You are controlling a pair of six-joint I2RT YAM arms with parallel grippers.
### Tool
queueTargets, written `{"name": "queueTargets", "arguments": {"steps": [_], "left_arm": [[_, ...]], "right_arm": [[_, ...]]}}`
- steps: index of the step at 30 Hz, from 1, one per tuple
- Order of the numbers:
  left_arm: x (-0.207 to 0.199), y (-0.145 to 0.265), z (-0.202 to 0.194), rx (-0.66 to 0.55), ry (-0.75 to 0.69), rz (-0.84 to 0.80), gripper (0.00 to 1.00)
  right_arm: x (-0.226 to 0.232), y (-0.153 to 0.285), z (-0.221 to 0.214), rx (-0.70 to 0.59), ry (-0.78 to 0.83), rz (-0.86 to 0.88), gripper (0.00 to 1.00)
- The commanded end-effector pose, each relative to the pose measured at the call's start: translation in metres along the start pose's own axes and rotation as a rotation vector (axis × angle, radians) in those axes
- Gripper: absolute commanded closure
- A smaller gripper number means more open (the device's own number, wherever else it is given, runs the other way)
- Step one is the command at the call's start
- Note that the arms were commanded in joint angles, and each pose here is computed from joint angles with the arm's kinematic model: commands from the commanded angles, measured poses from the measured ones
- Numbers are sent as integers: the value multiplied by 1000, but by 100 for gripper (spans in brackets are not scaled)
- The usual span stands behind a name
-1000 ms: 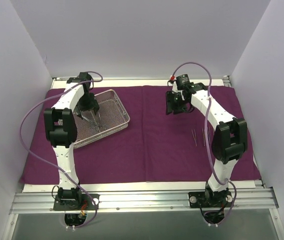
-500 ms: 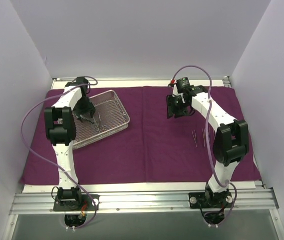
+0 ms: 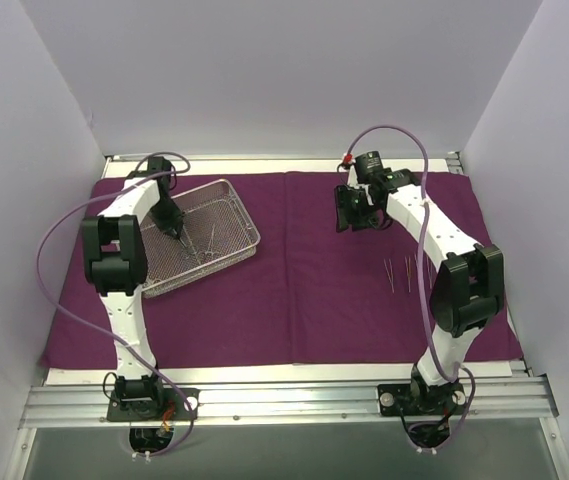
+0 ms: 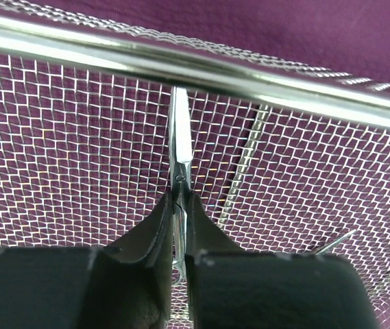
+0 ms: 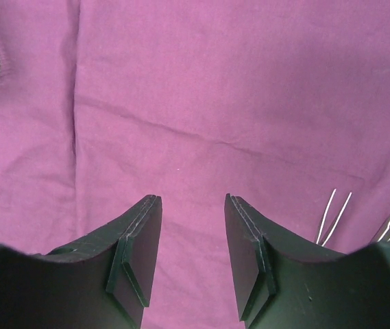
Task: Open and lay out the surgical kit
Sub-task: Pick up the medical item from the container, then place the medical item in the surgical kit.
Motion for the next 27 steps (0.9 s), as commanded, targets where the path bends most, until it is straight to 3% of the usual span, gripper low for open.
{"name": "queueTargets", "arguments": {"steps": [1, 12, 15, 20, 27], "left_arm": [[12, -6, -6, 3, -6, 21, 98], [0, 98, -2, -133, -142, -122, 98], [-10, 128, -4, -188, -154, -204, 98], [-43, 171, -24, -196, -198, -416, 98], [-108, 246, -68, -221, -310, -785, 98]], "right_arm": [[11, 22, 13, -56, 33, 5, 58], [61, 14, 27, -77, 43, 175, 57], [83, 10, 30, -63, 33, 301, 57], [137, 19, 31, -31, 32, 587, 57], [193, 41, 18, -4, 126, 794, 51]]}}
Point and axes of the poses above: each gripper's point midway between its finger pads, its own y axis back along the fingers, its own x axis along the line the jaws close on, z = x × y, the point moved 2 cm from there along y, back along the fingers, and after that the axes turned 8 degrees about -y, right-handed, at the moved point
